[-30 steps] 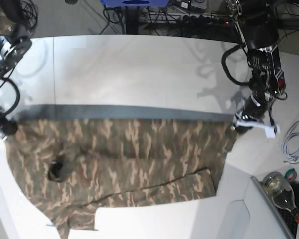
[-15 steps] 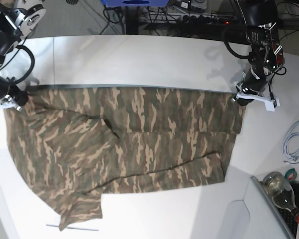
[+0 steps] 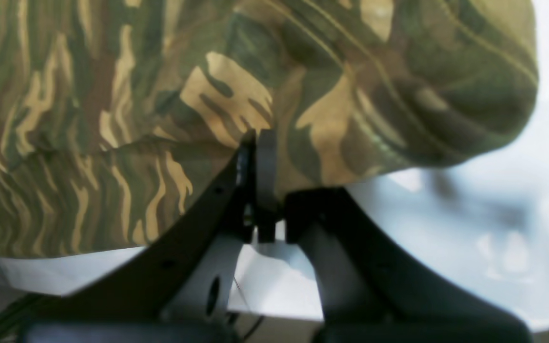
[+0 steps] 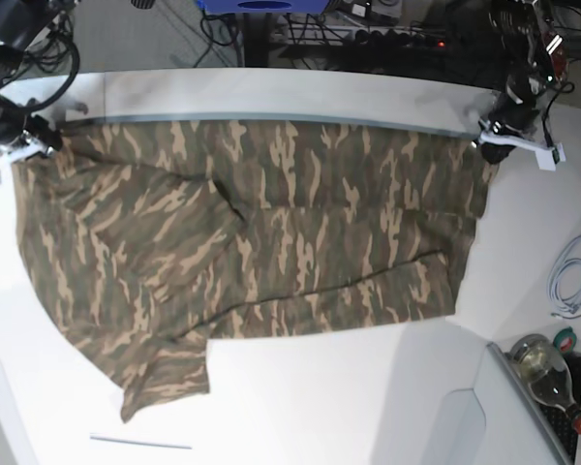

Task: Layout the t-shirt on the table in an organized manner, then fold the t-shirt properly
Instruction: 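Pull the grasped shirt edge toward the robot base with both grippers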

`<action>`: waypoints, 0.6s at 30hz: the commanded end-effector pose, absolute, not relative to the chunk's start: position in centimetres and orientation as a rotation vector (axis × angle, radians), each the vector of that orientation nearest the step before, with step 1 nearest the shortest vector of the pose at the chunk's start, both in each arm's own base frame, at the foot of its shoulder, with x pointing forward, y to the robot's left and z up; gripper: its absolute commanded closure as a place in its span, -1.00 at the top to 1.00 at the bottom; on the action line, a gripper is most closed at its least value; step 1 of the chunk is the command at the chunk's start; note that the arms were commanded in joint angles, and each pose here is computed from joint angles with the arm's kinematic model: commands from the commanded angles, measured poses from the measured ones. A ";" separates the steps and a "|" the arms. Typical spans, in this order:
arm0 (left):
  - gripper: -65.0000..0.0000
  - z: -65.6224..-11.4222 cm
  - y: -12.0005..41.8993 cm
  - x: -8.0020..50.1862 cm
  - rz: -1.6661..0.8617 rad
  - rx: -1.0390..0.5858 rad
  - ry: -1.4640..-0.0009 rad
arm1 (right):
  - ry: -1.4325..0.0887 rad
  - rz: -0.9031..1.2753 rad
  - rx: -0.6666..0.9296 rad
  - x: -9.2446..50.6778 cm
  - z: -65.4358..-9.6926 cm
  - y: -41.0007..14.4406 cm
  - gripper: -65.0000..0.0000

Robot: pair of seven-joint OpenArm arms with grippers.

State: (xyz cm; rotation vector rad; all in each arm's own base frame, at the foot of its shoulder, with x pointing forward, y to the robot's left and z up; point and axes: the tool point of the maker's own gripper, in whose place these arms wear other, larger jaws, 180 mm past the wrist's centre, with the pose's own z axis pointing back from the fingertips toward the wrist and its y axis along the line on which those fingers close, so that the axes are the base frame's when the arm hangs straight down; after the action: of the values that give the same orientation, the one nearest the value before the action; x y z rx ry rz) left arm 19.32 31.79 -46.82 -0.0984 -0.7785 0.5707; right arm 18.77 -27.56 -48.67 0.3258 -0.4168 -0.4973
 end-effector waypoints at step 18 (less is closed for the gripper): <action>-1.00 -45.9 35.0 16.2 0.598 -0.003 -0.786 | -0.445 -0.496 0.260 17.3 -47.9 -28.7 -0.97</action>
State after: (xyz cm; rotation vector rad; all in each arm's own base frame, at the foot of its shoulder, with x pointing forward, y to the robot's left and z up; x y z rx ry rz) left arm 15.72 33.08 -47.24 -0.0575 -0.7352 0.5968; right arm 16.42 -26.77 -48.92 0.3079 -0.3907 -0.4930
